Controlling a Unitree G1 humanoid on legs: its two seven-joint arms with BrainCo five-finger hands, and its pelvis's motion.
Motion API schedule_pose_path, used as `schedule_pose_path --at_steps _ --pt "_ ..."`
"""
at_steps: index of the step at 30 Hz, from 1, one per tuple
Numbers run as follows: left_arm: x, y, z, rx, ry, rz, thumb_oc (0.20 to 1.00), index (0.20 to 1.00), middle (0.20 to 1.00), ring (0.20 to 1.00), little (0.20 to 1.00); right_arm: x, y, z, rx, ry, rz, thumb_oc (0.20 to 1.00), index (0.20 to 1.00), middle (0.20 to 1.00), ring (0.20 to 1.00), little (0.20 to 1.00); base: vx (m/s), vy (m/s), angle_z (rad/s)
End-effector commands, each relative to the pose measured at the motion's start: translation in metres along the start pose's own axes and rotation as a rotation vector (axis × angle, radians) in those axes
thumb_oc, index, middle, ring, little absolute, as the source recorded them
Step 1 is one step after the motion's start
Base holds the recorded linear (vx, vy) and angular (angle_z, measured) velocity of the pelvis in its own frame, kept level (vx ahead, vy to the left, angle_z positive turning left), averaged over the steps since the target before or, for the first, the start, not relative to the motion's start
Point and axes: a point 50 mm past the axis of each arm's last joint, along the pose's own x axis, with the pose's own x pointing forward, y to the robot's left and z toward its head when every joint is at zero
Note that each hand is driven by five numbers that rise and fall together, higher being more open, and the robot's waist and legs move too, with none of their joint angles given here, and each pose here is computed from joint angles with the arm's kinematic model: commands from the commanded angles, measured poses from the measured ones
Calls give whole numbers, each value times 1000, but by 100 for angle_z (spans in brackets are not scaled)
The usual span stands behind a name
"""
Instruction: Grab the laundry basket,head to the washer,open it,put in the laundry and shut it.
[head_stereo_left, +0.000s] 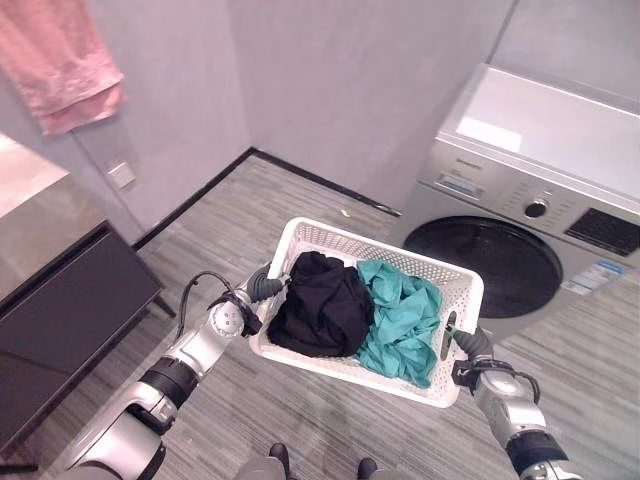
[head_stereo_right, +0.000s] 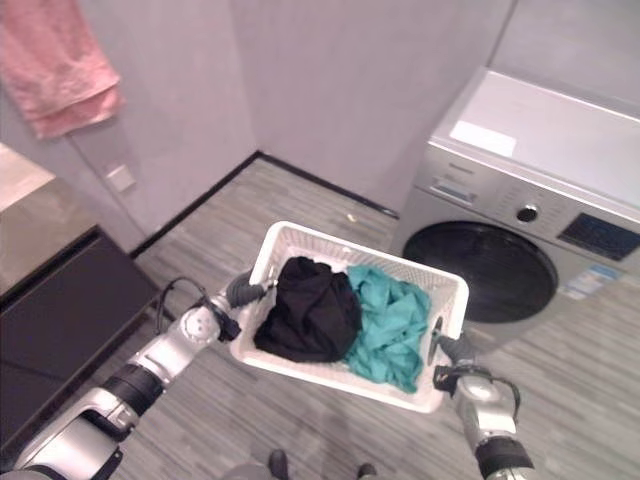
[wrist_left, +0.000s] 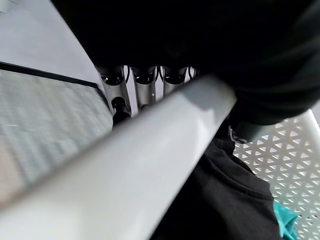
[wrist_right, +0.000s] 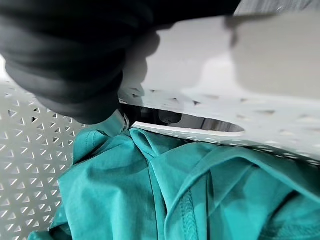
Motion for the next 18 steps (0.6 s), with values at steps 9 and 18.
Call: schedule_pose_path --at_steps 9,18 --pt "19 48 27 25 -89 150 200 200 200 200 200 -25 -91 18 -15 -132 -222 200 200 200 200 200 -16 24 -38" --pt "24 46 46 67 -155 131 200 200 200 200 200 -31 -97 8 -2 -116 -259 200 200 200 200 200 0 -19 10"
